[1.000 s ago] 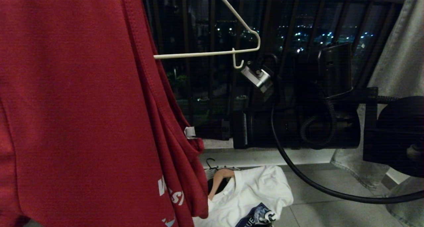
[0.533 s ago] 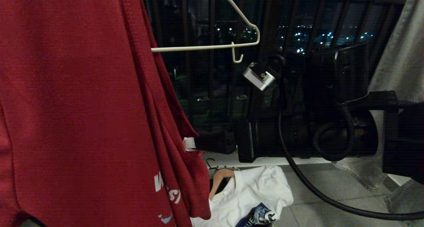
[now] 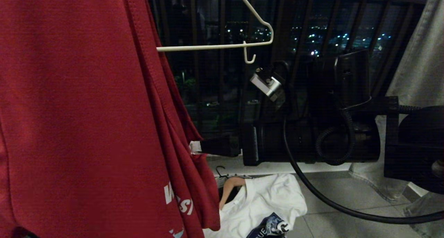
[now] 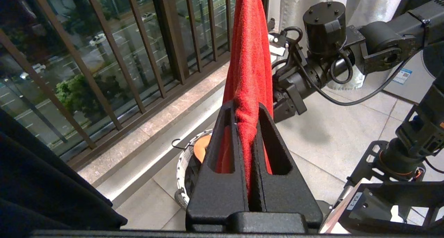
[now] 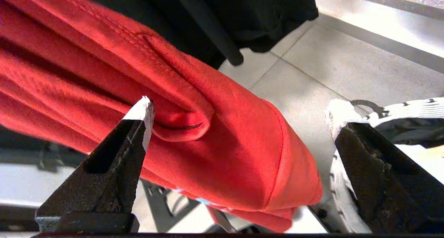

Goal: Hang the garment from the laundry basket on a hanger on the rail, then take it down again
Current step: Hang the clothes on the clothes rack

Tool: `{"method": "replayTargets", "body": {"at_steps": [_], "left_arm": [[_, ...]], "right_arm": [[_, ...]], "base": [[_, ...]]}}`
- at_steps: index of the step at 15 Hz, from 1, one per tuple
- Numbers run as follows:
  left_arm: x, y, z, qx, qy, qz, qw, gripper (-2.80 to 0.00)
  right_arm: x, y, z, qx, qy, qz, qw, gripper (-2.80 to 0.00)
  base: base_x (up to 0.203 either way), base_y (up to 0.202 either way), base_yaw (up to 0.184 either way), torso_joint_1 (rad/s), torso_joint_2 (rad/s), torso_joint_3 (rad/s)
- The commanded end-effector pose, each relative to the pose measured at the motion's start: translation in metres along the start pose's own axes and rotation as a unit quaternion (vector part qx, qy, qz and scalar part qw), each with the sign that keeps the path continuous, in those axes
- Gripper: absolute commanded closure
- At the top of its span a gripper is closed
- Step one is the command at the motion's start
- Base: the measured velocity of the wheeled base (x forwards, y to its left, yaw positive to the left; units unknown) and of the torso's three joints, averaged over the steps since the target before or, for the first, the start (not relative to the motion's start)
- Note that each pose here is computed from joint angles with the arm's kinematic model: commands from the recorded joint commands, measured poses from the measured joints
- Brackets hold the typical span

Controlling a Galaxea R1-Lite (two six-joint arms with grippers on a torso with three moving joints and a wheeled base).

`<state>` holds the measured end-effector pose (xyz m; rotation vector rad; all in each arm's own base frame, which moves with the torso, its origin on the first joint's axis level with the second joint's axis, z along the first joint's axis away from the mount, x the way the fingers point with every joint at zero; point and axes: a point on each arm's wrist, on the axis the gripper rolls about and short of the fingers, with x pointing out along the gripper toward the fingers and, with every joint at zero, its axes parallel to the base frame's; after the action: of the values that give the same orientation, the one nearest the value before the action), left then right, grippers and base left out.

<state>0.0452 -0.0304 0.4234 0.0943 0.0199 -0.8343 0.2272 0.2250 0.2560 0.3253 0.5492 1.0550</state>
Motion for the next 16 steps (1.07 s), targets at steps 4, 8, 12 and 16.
{"method": "replayTargets", "body": {"at_steps": [4, 8, 12, 16], "left_arm": [[-0.0001, -0.0001, 0.0003, 0.002, 0.0, -0.002, 1.0, 0.0], [0.0003, 0.0001, 0.0005, 0.009, 0.0, -0.002, 1.0, 0.0], [-0.0003, -0.0002, 0.0006, 0.01, -0.001, -0.003, 1.0, 0.0], [-0.0009, -0.0003, 0.0021, 0.012, -0.004, -0.002, 0.9999, 0.0]], "right_arm": [[-0.0002, 0.0005, 0.0089, 0.009, -0.043, -0.012, 0.999, -2.8], [0.0039, 0.0003, 0.0051, 0.011, -0.034, -0.011, 0.999, -2.8], [0.0069, -0.0001, 0.0033, 0.012, -0.03, -0.012, 0.999, -2.8], [0.0071, 0.0003, 0.0031, 0.011, -0.03, -0.012, 0.999, 0.0]], "base": [[0.0, 0.0, 0.0, 0.0, 0.0, 0.0], [0.0, 0.0, 0.0, 0.0, 0.0, 0.0], [0.0, 0.0, 0.0, 0.0, 0.0, 0.0], [0.0, 0.0, 0.0, 0.0, 0.0, 0.0]]}}
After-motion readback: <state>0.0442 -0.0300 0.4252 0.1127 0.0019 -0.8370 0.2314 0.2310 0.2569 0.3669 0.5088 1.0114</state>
